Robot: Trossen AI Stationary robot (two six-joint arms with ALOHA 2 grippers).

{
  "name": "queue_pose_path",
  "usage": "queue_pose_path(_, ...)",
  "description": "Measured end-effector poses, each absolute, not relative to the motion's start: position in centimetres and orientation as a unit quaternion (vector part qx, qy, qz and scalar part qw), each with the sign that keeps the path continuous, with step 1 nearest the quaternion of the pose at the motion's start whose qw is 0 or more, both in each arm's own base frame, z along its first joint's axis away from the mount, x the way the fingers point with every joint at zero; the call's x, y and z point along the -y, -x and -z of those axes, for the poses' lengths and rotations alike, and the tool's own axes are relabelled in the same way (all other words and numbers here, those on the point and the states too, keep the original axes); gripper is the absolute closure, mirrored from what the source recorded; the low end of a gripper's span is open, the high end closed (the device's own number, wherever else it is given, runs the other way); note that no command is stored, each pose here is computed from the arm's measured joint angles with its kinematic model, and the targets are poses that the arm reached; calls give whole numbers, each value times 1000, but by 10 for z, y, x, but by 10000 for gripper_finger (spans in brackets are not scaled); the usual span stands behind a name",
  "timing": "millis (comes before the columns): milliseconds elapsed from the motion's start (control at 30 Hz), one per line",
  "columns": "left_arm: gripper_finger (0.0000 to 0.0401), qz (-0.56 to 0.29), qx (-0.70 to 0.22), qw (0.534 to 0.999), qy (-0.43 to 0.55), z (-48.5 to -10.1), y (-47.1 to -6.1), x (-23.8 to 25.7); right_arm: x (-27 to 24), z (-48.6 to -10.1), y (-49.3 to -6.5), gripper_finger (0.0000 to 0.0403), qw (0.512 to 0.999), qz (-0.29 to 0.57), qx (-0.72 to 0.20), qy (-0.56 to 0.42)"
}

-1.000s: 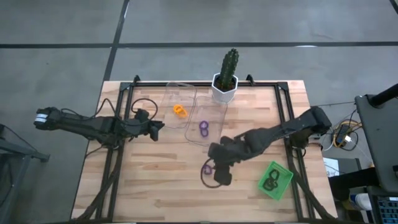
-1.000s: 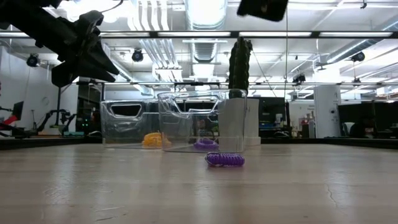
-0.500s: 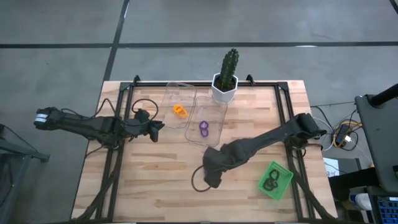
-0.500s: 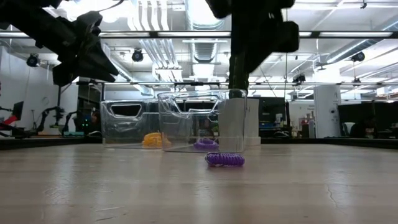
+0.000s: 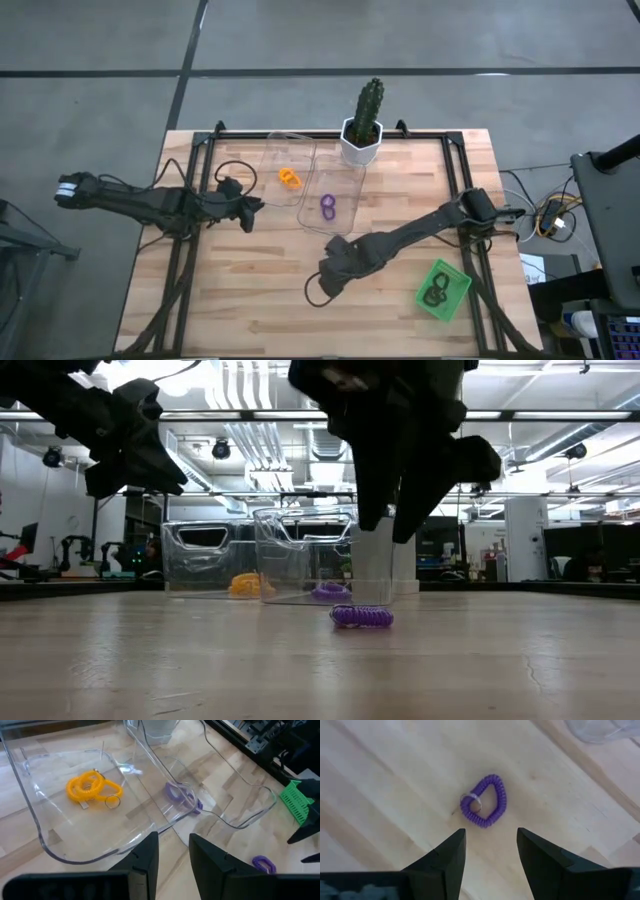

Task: Sort spring keychains
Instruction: Put the violet spring keychain into the right transparent bin

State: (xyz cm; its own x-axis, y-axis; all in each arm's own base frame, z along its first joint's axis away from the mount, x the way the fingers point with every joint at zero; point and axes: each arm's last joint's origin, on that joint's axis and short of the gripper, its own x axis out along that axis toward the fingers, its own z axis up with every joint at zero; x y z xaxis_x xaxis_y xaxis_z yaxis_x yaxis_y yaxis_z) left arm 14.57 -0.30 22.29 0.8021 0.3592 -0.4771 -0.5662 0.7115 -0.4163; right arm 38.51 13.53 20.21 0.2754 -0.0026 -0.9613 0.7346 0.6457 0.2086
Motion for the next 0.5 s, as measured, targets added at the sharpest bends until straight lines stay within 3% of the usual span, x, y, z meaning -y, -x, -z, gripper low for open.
queue_pose_path(500,300,-241,-194,909,280,-222,-146,4,-131,-182,-390,225,705,306,-536,-351)
